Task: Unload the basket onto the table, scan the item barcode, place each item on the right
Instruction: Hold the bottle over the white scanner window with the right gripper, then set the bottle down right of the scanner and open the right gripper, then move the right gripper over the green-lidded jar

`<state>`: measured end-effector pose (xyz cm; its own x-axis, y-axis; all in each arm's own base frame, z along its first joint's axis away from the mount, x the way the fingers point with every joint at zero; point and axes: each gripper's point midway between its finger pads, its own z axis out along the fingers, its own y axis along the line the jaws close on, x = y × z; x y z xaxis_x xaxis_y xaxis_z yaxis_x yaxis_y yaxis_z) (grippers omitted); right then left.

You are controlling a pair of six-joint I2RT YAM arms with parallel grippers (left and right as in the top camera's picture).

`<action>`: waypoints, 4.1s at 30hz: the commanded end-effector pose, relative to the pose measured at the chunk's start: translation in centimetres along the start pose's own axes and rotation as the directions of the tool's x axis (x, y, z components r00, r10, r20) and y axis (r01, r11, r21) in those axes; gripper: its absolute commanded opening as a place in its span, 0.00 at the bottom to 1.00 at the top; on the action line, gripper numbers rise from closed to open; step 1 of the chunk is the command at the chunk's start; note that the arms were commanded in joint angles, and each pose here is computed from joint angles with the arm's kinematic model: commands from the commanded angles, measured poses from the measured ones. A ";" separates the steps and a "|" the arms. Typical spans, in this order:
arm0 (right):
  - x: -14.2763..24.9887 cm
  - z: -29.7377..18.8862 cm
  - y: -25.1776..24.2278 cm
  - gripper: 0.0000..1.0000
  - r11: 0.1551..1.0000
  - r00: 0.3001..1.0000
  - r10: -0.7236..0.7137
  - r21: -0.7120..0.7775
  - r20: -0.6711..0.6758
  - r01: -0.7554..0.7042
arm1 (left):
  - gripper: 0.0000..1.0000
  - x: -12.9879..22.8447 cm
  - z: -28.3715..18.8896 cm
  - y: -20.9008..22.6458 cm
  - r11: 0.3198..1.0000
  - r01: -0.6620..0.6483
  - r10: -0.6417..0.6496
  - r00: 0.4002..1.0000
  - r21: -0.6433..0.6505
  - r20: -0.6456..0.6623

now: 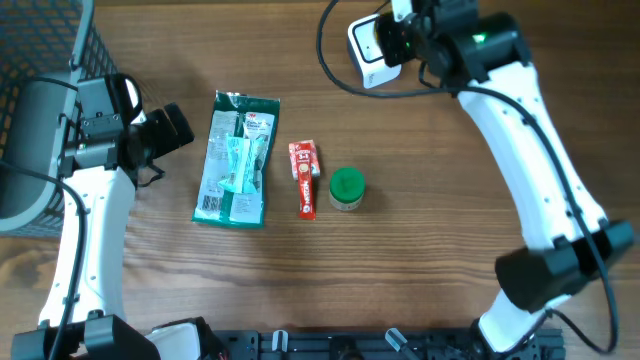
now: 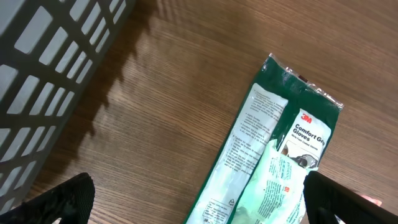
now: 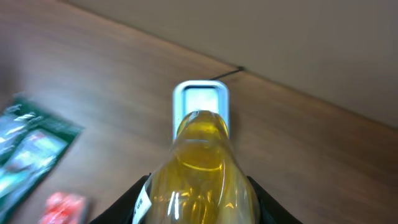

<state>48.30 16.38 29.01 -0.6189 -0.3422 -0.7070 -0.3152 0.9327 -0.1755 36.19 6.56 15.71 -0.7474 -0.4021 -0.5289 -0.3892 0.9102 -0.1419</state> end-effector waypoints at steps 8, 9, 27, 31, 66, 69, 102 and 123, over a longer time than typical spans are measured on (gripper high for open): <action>0.9 9.1 -2.8 0.18 0.920 0.998 -0.042 0.388 -0.042 0.055 | 1.00 -0.2 -0.1 0.1 1.000 -0.009 0.009 1.000 -0.003 0.006; 0.9 9.8 -2.9 0.19 0.890 0.998 -0.050 0.452 -0.041 0.064 | 1.00 -0.2 -0.1 0.1 1.000 -0.009 0.009 1.000 -0.003 0.006; 3.2 16.7 1.8 0.26 0.680 0.938 -0.298 0.649 -0.179 0.340 | 1.00 -0.2 -0.1 0.1 1.000 -0.009 0.009 1.000 -0.003 0.006; 3.2 16.6 1.8 0.26 0.674 0.934 -0.303 0.651 -0.186 0.349 | 1.00 -0.2 -0.1 0.1 1.000 -0.009 0.009 1.000 -0.003 0.006; 23.4 3.4 -9.9 0.36 0.924 0.731 0.372 0.149 -0.572 -0.353 | 1.00 -0.2 -0.1 0.1 1.000 -0.009 0.009 1.000 -0.003 0.006; 25.1 4.6 -9.5 0.42 0.923 0.726 0.373 0.150 -0.578 -0.354 | 1.00 -0.2 -0.1 0.1 1.000 -0.009 0.009 1.000 -0.003 0.006; 18.4 -2.0 10.0 0.89 0.899 0.715 0.190 -0.172 -0.673 -0.402 | 1.00 -0.2 -0.1 0.1 1.000 -0.009 0.009 1.000 -0.003 0.006; 21.3 1.3 15.9 1.00 0.909 0.741 0.243 -0.120 -0.625 -0.400 | 1.00 -0.2 -0.1 0.1 1.000 -0.009 0.009 1.000 -0.003 0.006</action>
<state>30.86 24.31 10.42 -0.9824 -0.1274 -0.1364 -0.1550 0.9641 0.2156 36.19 6.56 15.71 -0.7474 -0.4021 -0.5289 -0.3892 0.9102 -0.1419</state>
